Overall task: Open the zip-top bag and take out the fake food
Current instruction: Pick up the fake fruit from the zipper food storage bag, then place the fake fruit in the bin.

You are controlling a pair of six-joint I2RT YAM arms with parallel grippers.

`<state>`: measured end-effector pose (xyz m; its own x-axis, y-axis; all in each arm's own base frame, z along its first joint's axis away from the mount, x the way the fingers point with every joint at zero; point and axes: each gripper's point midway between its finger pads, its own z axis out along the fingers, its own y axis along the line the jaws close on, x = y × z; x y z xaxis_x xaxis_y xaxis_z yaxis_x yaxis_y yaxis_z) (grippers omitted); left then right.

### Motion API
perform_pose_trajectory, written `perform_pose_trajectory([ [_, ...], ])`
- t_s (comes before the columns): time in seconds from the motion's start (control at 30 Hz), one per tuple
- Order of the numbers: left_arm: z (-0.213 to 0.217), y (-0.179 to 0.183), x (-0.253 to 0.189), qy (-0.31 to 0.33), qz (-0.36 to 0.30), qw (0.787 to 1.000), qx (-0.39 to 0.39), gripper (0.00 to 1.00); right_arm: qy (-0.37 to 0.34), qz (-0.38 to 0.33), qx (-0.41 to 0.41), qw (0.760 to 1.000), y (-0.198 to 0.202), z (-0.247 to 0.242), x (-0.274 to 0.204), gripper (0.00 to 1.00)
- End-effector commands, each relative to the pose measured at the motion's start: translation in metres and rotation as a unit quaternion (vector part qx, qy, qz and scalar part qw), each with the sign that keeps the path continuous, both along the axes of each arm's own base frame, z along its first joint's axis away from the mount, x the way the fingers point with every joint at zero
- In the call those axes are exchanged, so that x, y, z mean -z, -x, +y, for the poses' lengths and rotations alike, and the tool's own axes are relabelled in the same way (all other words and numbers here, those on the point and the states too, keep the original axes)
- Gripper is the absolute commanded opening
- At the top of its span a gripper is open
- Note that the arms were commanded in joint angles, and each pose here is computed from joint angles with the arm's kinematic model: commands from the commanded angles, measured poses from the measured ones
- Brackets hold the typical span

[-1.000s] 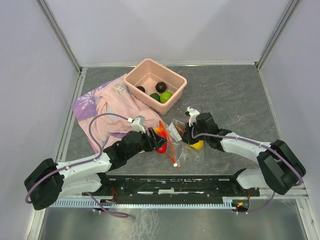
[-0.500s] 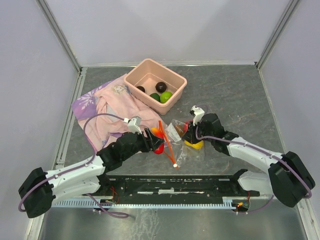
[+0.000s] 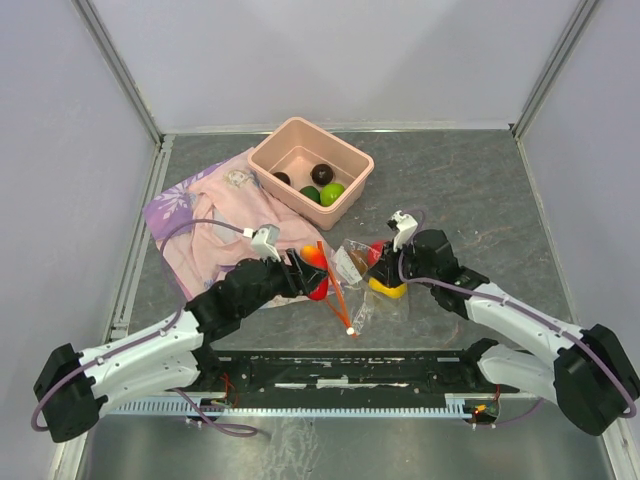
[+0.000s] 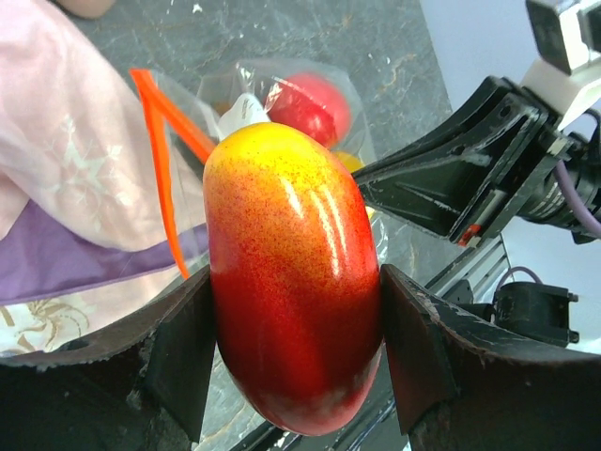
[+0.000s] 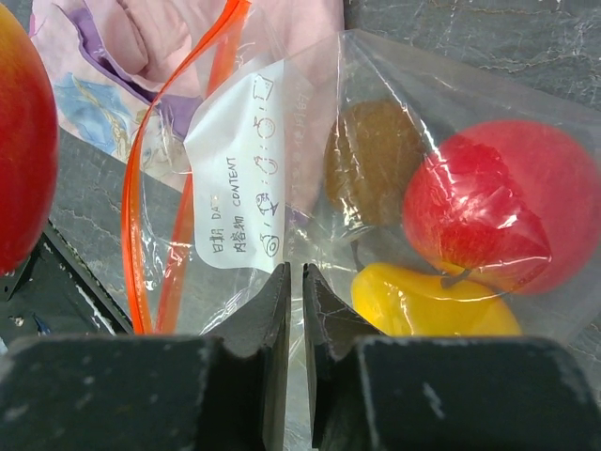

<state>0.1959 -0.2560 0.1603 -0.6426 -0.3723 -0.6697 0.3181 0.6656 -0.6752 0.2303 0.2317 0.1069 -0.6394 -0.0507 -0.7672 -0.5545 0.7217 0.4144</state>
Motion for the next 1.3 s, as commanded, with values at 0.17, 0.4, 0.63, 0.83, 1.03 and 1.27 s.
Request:
perform_pose_trajectory([
  [0.17,0.002,-0.021,-0.052,0.007,-0.071,0.997,-0.004,0.29,-0.031,-0.035,0.004,0.999,-0.001,-0.001,-0.024,0.17],
  [0.4,0.004,-0.038,-0.074,0.011,-0.092,0.996,-0.005,0.28,-0.04,-0.045,0.006,0.998,0.001,-0.004,-0.032,0.18],
  [0.63,0.01,-0.063,-0.085,0.023,-0.104,0.994,-0.015,0.26,-0.04,-0.047,0.008,0.998,0.003,-0.007,-0.033,0.18],
  [0.83,0.013,-0.084,-0.09,0.033,-0.103,0.994,-0.015,0.25,-0.039,-0.047,0.009,0.998,0.003,-0.008,-0.032,0.18],
  [1.03,0.02,-0.107,-0.09,0.029,-0.095,0.994,-0.034,0.24,-0.037,-0.046,0.009,0.998,0.004,-0.009,-0.032,0.18],
  [1.27,0.023,-0.132,-0.09,0.024,-0.085,0.995,-0.046,0.24,-0.035,-0.043,0.008,0.998,0.004,-0.01,-0.03,0.18],
])
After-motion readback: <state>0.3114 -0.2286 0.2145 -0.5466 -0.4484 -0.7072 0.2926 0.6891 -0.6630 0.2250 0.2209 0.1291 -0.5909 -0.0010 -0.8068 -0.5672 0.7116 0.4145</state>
